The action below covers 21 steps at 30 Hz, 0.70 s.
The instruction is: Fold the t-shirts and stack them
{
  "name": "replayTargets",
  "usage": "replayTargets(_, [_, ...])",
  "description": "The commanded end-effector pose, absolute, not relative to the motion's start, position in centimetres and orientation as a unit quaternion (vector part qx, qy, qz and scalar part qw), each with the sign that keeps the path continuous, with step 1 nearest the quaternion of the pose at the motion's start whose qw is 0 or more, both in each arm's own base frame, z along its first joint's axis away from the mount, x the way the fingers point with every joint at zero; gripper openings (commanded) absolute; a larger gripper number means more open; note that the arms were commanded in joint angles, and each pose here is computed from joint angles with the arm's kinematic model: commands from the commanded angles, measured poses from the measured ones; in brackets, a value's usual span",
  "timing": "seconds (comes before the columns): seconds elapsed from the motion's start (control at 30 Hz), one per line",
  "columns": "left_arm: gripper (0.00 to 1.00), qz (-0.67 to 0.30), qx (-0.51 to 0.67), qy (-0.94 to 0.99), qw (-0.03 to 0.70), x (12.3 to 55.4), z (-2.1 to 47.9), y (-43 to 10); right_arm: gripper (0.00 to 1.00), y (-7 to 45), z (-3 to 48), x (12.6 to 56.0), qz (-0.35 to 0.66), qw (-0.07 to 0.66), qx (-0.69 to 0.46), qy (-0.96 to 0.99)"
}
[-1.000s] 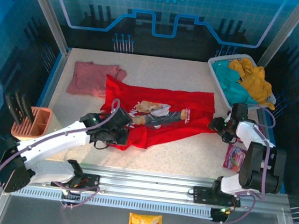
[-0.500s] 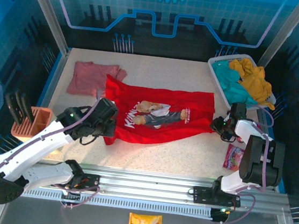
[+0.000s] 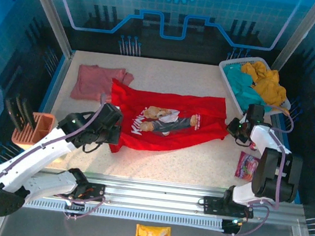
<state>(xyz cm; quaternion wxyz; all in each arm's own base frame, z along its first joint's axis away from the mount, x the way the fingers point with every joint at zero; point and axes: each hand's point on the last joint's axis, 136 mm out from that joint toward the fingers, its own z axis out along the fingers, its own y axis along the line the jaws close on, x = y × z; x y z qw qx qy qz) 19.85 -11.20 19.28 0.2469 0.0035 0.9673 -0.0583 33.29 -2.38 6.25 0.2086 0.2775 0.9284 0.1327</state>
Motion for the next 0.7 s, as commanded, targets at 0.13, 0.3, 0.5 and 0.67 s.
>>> replayTargets(0.13, [0.00,-0.042,0.022,0.957,0.287,19.5,21.5,-9.2,0.00,-2.5,9.7,31.8,0.132,0.224,0.268,0.928])
replayTargets(0.3, [0.00,-0.055,0.027,0.952,0.301,19.2,22.6,-9.2,0.00,-2.6,10.5,28.5,0.107,0.203,0.268,0.936])
replayTargets(0.5, [0.00,-0.050,-0.004,0.946,0.320,18.6,24.5,-7.7,0.00,-2.0,12.5,24.9,0.102,0.204,0.253,0.940])
replayTargets(0.67, [0.00,-0.045,-0.028,0.938,0.343,18.0,26.1,-6.2,0.00,-0.4,14.6,22.8,0.127,0.210,0.251,0.936])
